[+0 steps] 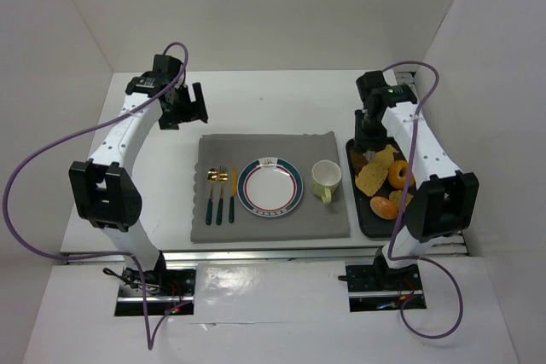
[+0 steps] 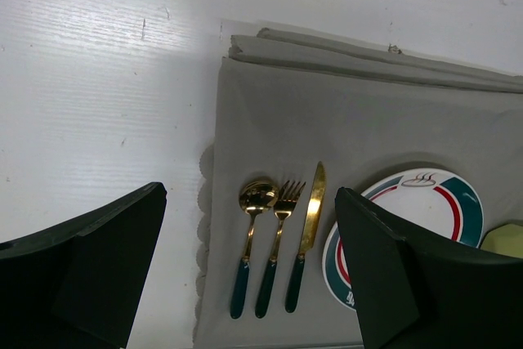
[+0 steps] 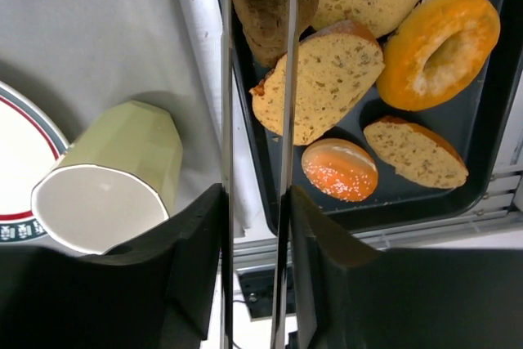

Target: Place the bread

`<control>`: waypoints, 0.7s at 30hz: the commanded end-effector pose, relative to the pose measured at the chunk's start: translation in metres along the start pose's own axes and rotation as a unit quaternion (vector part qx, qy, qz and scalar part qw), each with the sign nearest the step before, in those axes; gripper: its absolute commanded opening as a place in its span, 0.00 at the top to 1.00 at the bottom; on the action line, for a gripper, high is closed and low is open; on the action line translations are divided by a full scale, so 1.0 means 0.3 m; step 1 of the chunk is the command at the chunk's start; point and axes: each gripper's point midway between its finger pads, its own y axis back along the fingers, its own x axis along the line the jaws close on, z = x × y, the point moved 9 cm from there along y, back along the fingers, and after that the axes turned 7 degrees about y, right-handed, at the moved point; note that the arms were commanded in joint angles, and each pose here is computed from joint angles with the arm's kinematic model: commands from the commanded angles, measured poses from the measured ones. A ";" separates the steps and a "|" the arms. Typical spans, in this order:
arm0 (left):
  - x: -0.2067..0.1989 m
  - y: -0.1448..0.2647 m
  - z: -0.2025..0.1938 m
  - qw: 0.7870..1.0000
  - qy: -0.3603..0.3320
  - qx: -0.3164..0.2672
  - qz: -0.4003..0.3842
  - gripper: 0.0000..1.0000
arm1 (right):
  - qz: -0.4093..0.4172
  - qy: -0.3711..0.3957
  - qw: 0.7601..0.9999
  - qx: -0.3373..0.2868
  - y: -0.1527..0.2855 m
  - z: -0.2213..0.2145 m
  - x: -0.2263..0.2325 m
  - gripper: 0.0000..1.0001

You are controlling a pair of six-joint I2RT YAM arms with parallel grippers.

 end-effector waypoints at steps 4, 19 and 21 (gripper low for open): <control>-0.008 0.023 0.020 1.000 0.000 -0.018 -0.018 0.02 | -0.010 -0.013 0.998 -0.061 0.102 0.038 -0.007 0.82; -0.010 0.035 0.022 1.000 0.005 -0.022 -0.020 0.02 | -0.004 -0.010 0.995 -0.097 0.216 0.092 0.002 0.92; -0.014 0.041 0.028 0.999 0.005 -0.026 -0.022 0.02 | 0.012 0.011 0.994 -0.112 0.243 0.108 0.029 0.93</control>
